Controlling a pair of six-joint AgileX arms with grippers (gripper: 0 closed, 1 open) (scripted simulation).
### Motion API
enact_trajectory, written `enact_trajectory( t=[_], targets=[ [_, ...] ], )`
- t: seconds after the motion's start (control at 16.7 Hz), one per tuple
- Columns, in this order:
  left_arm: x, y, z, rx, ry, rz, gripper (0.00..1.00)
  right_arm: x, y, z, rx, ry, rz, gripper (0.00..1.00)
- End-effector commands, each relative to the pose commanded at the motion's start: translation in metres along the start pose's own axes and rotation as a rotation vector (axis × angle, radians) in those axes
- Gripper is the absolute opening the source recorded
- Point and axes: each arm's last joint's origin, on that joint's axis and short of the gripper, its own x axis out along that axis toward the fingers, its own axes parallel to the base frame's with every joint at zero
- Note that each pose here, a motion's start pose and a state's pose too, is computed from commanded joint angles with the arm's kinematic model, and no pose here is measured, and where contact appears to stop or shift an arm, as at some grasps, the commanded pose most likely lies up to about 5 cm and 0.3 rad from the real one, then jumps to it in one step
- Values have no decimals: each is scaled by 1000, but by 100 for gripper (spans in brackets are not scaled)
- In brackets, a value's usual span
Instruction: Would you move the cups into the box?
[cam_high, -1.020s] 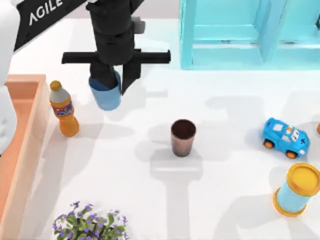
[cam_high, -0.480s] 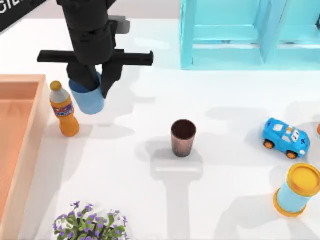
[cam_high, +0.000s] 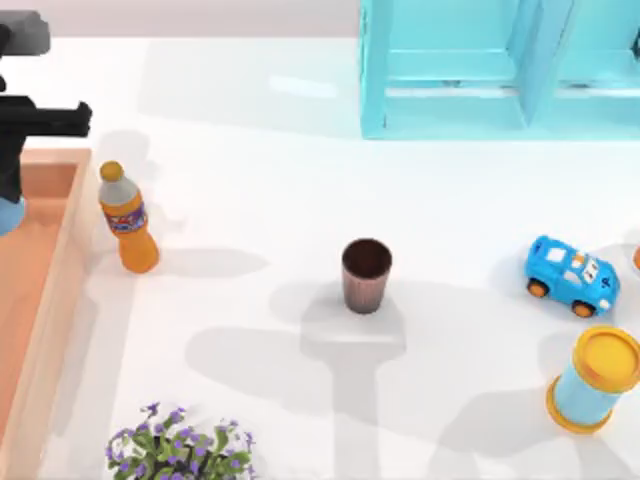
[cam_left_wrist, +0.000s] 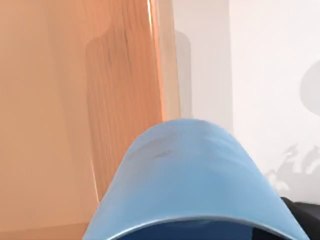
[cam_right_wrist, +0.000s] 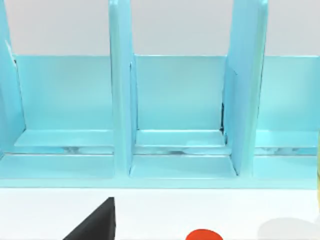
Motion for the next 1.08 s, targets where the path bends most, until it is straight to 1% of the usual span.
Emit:
enact_trajectory(
  t=[0.12,0.24,0.48,0.6,0.9,1.08],
  targets=[
    [-4,29,-24,-19,-25,24,0,0,0,0,0,0,0,100],
    [0,53,-48,-42,-19,52,0,0,0,0,0,0,0,100],
    [18,80,-83,-78,58,86,0,0,0,0,0,0,0,100],
    [23,84,-91,-84,87,90,0,0,0,0,0,0,0,100],
    [25,85,-90,-82,93,89,0,0,0,0,0,0,0,100],
    [42,89,-92,-85,100,87,0,0,0,0,0,0,0,100]
  ],
)
